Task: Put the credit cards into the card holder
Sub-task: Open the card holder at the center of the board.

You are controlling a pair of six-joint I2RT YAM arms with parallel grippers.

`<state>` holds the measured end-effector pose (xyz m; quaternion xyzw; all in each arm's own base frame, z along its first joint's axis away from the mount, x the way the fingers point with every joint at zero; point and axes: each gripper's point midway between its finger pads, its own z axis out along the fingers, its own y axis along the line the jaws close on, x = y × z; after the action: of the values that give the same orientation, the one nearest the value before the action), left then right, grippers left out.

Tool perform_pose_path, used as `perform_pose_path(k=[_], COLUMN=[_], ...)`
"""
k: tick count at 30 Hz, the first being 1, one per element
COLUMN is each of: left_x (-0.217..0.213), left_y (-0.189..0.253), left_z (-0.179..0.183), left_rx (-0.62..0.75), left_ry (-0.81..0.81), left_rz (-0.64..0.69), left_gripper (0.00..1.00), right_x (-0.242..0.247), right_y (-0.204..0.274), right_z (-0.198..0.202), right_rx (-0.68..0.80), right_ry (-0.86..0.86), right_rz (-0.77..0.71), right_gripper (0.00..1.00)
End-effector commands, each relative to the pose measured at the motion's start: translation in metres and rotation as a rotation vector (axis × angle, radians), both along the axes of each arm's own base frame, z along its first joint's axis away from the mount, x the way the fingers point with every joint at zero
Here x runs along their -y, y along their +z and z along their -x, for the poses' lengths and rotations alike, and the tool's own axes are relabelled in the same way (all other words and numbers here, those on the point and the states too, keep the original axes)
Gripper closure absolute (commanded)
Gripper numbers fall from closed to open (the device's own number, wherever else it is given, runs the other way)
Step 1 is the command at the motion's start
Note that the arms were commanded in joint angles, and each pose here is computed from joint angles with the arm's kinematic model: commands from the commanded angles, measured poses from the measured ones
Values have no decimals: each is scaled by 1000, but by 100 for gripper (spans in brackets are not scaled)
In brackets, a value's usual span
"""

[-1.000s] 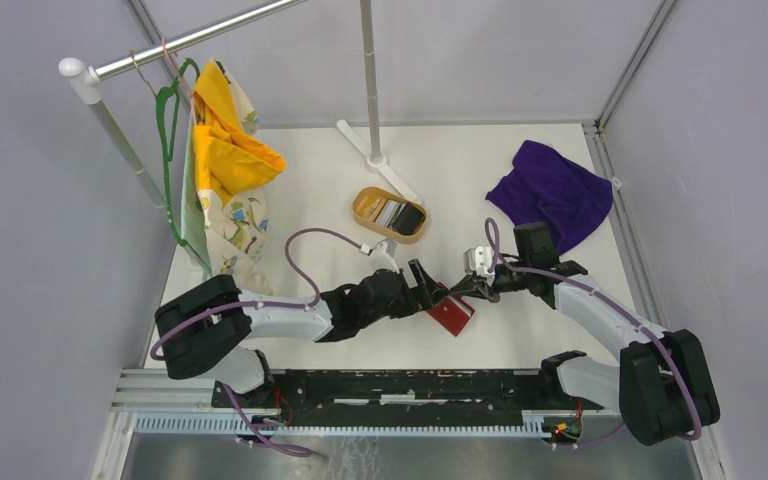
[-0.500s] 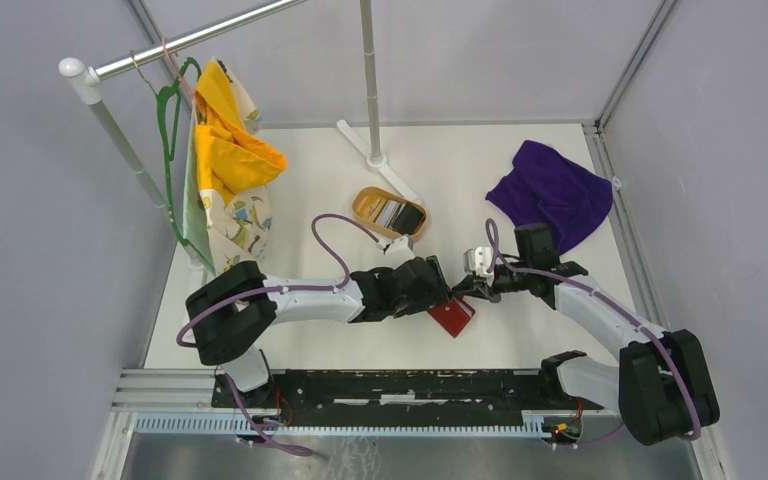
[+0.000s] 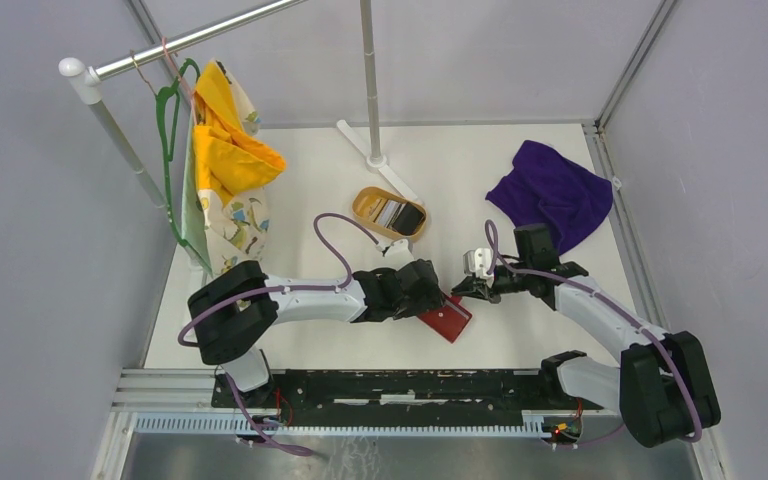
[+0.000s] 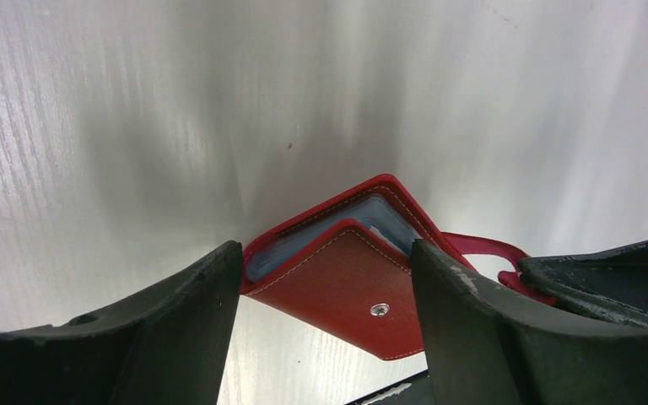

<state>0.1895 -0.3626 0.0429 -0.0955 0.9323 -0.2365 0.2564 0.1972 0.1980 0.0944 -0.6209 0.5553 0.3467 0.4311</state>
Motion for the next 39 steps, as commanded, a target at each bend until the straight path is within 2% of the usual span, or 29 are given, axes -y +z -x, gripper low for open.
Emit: perform_pose_path(k=[1, 4, 9, 13, 15, 20, 23, 27, 36, 39], left_x=[-1, -7, -18, -21, -16, -14, -14, -20, -13, -13], left_y=[9, 11, 25, 33, 43, 51, 49, 31, 11, 3], left_z=[-2, -4, -12, -12, -14, -13, -15, -22, -21, -22], left_rx=[20, 53, 167, 277, 339, 413, 415, 373, 297, 266], left_ry=[3, -13, -63, -176, -224, -324, -355, -362, -406, -401], left_rz=[-13, -35, -66, -51, 2, 22, 8, -11, 61, 48], left_gripper=[24, 30, 33, 35, 36, 43, 46, 46, 49, 57], right_x=[-2, 1, 10, 19, 24, 33, 37, 40, 38, 37], right_y=[18, 20, 22, 19, 18, 18, 17, 17, 19, 19], right_z=[-7, -11, -20, -29, -34, -46, -49, -51, -48, -47], right_rx=[94, 133, 173, 185, 192, 205, 201, 186, 168, 166], right_ry=[16, 2, -44, -104, -138, -232, -262, -283, -275, -267], right_rz=[-22, -1, 40, 72, 89, 105, 112, 109, 90, 86], right_gripper=[100, 100, 100, 100, 100, 100, 100, 100, 100, 100])
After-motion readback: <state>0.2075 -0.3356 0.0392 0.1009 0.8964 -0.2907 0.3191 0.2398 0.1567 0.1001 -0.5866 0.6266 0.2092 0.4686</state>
